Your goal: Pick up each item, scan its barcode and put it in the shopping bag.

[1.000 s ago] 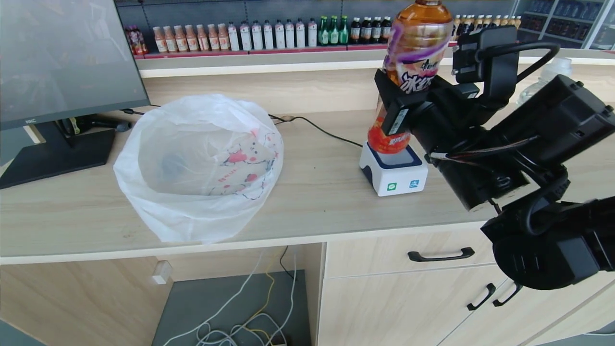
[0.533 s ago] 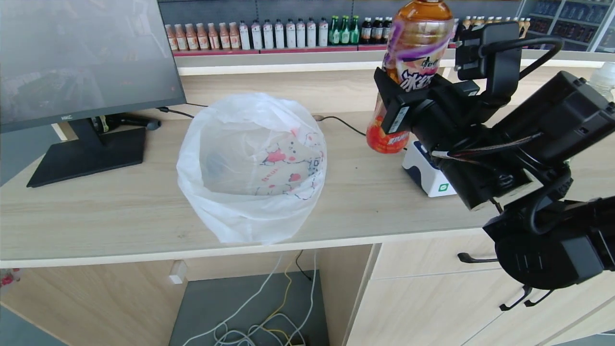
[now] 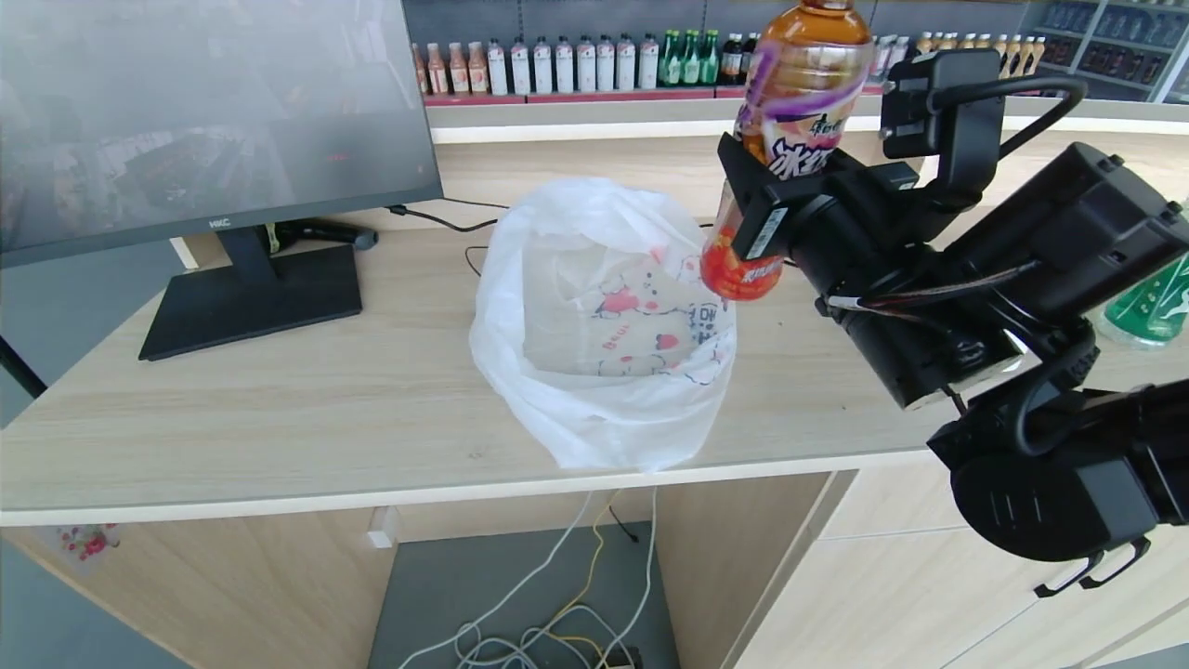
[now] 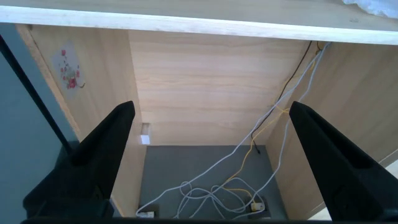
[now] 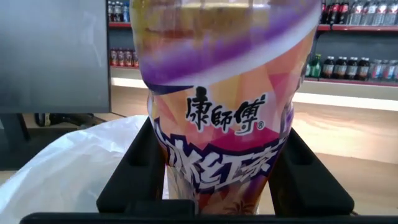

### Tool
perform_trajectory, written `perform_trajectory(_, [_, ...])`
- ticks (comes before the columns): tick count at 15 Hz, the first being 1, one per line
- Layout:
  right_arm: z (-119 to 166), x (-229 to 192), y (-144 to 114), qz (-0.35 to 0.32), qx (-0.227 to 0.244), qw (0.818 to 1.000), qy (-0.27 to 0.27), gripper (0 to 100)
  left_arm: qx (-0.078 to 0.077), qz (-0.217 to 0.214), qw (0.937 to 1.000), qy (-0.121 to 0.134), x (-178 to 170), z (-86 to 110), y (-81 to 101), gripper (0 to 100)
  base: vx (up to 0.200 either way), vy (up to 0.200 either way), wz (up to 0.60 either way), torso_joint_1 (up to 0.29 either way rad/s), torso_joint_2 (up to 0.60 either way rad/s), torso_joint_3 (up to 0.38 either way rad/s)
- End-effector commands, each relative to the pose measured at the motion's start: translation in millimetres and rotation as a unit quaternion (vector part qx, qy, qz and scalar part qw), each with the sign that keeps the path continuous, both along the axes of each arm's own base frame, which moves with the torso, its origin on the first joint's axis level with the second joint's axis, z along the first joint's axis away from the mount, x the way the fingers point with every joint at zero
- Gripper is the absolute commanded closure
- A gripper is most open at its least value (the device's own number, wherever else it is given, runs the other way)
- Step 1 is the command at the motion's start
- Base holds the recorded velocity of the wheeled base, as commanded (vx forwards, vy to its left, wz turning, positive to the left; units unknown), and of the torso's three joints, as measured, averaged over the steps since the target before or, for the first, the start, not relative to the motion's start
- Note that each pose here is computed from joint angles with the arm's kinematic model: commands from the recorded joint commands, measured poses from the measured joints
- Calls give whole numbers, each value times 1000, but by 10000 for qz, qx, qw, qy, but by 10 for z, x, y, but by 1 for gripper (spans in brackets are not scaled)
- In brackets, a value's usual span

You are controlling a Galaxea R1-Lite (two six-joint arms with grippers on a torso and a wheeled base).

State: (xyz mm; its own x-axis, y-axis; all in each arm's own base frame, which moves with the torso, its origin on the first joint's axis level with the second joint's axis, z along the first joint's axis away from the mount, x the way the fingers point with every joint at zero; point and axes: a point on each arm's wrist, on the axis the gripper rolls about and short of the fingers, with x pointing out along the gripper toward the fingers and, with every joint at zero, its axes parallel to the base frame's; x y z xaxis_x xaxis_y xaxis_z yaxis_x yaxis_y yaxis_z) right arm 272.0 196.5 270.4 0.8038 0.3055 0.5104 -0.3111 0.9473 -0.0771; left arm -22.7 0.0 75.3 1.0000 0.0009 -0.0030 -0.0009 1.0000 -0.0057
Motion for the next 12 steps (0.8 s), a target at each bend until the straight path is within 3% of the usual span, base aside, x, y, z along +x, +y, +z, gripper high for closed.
perform_trajectory(1, [-22,13,17,34,-11,10000,29,100,13,-4,10000,0,0,0,0,0,0,0,0,0,0,0])
perform_trajectory(12, [-145,348,504,556,265,9974,372,100,44,-4,10000,0,0,0,0,0,0,0,0,0,0,0])
